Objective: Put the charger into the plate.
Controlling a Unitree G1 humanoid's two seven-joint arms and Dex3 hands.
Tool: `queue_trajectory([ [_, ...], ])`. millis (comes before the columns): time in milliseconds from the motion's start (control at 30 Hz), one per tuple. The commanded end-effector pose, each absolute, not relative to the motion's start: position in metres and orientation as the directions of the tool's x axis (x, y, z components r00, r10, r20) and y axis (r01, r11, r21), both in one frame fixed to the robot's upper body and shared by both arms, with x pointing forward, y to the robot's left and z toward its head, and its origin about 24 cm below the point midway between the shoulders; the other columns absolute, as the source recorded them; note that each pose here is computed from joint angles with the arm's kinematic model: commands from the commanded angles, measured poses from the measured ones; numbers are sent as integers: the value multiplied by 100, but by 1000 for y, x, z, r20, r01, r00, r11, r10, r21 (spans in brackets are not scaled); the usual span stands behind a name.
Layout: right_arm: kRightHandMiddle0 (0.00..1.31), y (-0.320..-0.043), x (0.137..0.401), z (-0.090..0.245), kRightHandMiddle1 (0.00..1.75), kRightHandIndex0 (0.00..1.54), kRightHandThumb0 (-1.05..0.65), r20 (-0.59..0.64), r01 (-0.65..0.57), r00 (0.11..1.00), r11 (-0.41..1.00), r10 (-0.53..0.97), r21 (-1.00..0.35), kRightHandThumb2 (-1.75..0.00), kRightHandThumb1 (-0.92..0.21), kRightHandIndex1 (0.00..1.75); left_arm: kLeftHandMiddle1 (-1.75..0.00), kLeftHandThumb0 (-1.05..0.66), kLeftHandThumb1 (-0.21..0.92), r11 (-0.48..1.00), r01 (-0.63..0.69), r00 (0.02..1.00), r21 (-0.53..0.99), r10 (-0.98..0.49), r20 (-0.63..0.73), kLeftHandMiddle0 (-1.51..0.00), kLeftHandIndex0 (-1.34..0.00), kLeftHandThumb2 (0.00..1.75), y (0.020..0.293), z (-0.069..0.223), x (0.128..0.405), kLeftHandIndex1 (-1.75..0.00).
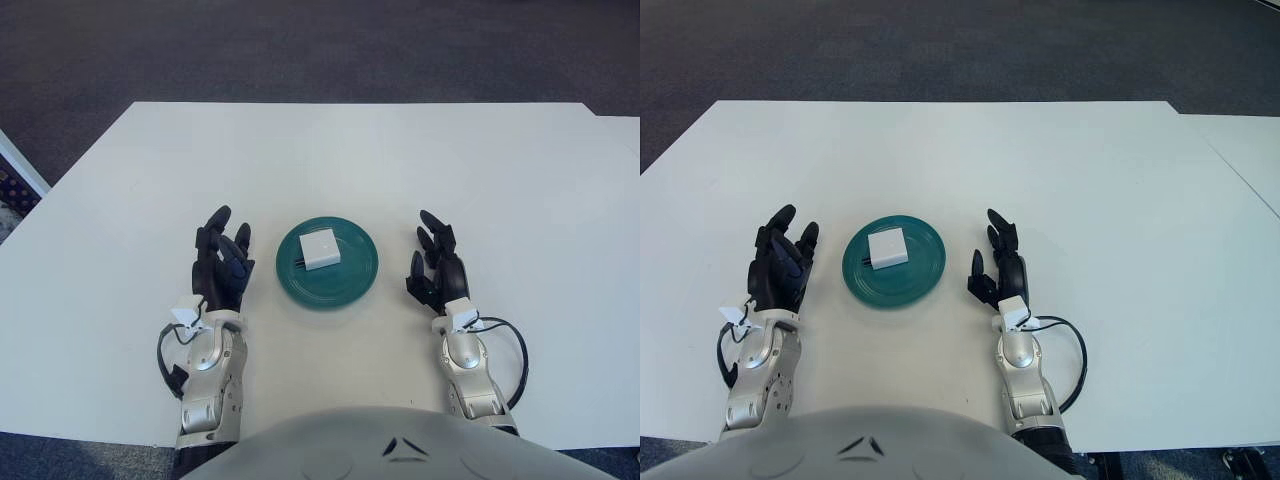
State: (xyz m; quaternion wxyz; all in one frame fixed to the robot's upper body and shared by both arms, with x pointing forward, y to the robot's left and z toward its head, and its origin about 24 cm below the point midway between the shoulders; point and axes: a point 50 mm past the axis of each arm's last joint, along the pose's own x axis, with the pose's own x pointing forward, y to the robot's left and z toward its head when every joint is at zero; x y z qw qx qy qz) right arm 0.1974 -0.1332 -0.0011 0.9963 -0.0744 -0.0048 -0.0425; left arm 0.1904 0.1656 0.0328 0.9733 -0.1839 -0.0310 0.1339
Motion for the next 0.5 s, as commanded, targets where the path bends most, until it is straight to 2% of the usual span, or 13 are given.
queue_trajectory([
  [0, 0, -137, 184, -28, 55, 30, -77, -140, 67, 986, 984, -91, -167, -86, -92, 1, -2, -95, 92, 876, -236, 962, -421, 272, 27, -54, -6, 81, 157, 34, 196, -77],
  [233, 0, -138, 183, -27, 58, 33, -78, -137, 75, 986, 983, -98, -166, -88, -92, 1, -1, -94, 92, 924, -272, 962, -270, 260, -78, -54, -5, 84, 163, 19, 194, -76],
  [333, 0, -139, 182, -27, 59, 34, -79, -135, 79, 986, 984, -101, -159, -88, -92, 1, -1, -95, 92, 949, -256, 958, -182, 225, -176, -53, -5, 89, 170, -4, 183, -75],
  [467, 1, -140, 181, -26, 60, 35, -79, -129, 80, 987, 985, -100, -153, -89, -92, 2, 0, -96, 92, 959, -235, 955, -160, 197, -220, -51, -6, 92, 169, -7, 184, -75],
])
